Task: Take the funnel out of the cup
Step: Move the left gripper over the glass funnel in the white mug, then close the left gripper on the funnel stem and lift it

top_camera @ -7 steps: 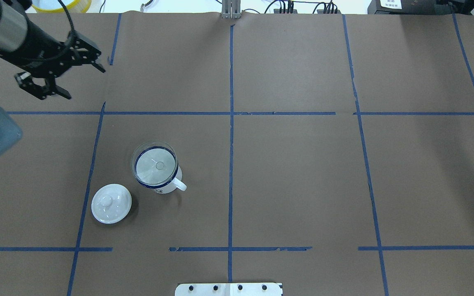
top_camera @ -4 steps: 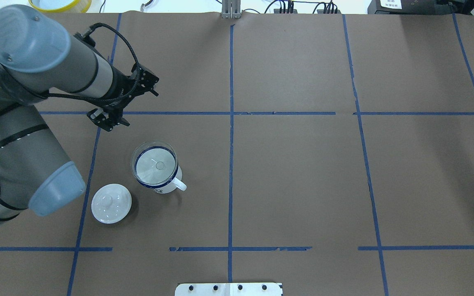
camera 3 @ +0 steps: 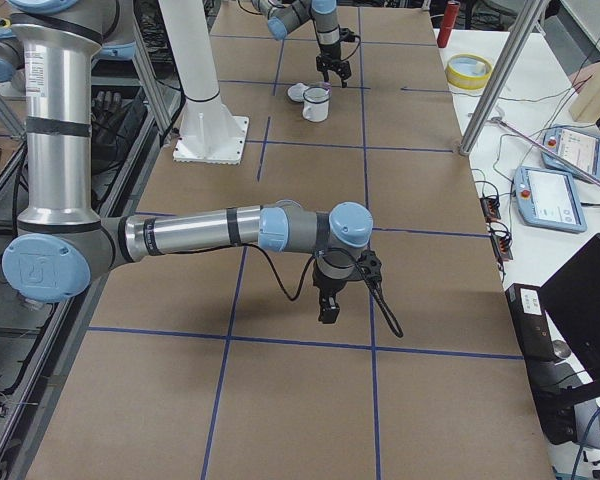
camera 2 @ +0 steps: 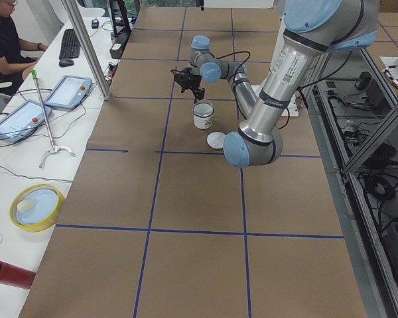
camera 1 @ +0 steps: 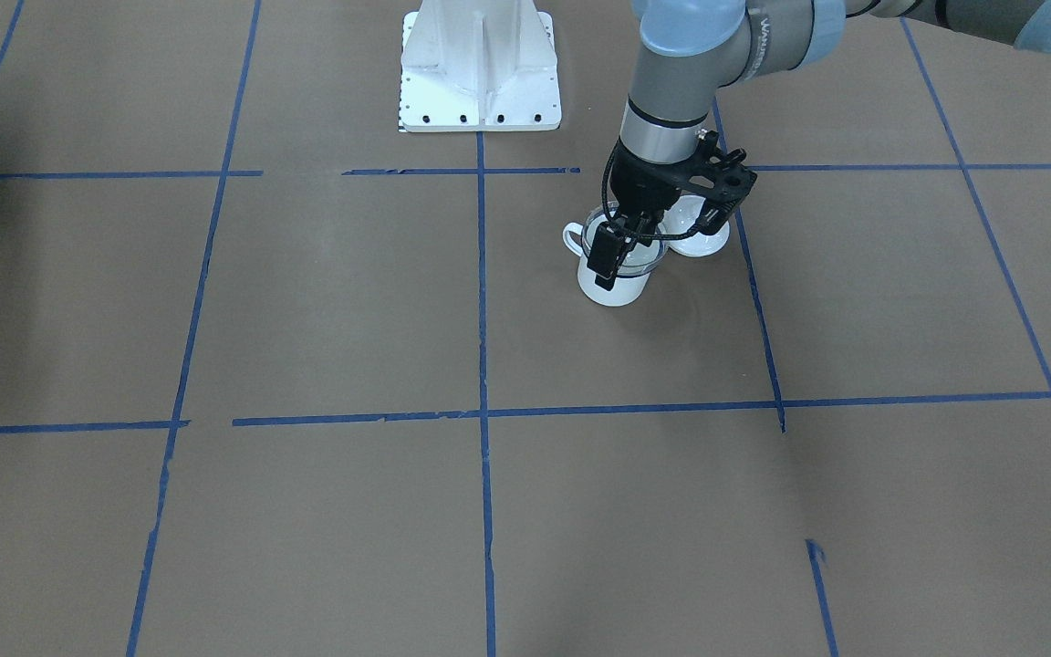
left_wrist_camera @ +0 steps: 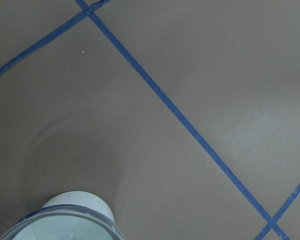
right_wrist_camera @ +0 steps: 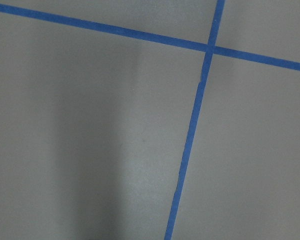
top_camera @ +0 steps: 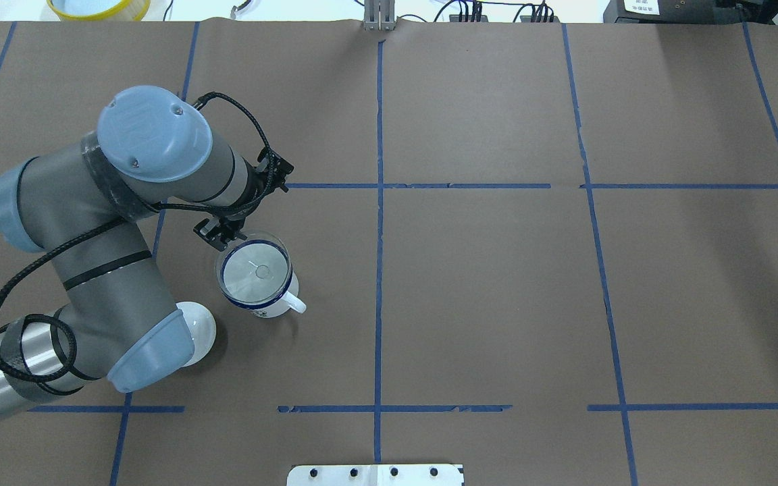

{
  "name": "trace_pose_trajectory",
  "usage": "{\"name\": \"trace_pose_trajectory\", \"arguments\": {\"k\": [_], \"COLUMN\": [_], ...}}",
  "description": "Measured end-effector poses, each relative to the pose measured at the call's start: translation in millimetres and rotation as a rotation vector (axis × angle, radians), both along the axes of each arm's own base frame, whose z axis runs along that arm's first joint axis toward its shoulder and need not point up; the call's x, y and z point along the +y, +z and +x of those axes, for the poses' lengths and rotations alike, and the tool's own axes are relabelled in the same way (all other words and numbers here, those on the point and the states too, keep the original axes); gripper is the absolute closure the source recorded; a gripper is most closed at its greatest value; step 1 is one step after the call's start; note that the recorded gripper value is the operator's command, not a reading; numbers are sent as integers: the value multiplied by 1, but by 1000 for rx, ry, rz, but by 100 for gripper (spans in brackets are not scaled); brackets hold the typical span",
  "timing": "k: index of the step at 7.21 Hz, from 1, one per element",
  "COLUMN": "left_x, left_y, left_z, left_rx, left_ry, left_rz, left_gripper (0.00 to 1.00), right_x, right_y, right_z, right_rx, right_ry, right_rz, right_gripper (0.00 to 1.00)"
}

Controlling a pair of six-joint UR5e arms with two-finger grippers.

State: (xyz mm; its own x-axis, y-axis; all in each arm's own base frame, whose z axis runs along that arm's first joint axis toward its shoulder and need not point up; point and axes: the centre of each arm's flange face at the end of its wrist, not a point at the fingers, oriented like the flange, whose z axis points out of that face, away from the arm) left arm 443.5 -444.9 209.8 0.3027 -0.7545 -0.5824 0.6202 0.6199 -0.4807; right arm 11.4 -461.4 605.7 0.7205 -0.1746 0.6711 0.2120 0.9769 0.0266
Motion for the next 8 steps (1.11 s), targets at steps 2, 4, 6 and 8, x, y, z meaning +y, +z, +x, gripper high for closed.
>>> {"name": "trace_pose_trajectory", "arguments": {"k": [2,4,6,8], "left_x": [8,12,13,13], "left_y": [7,9,8,8], "left_z": [16,23,25,25], "left_rx": [-12,-17,-15,-16], "left_ry": [17,27,30,31], "left_rz": [-21,-27,-28,-26], "left_gripper": [28,55,75,100], "right_x": [0,0,0,0], "right_y": [0,0,0,0], "right_z": [0,0,0,0], "right_rx": [0,0,0,0], "right_ry": [0,0,0,0], "right_rz": [0,0,0,0], "right_gripper": [0,0,0,0]}}
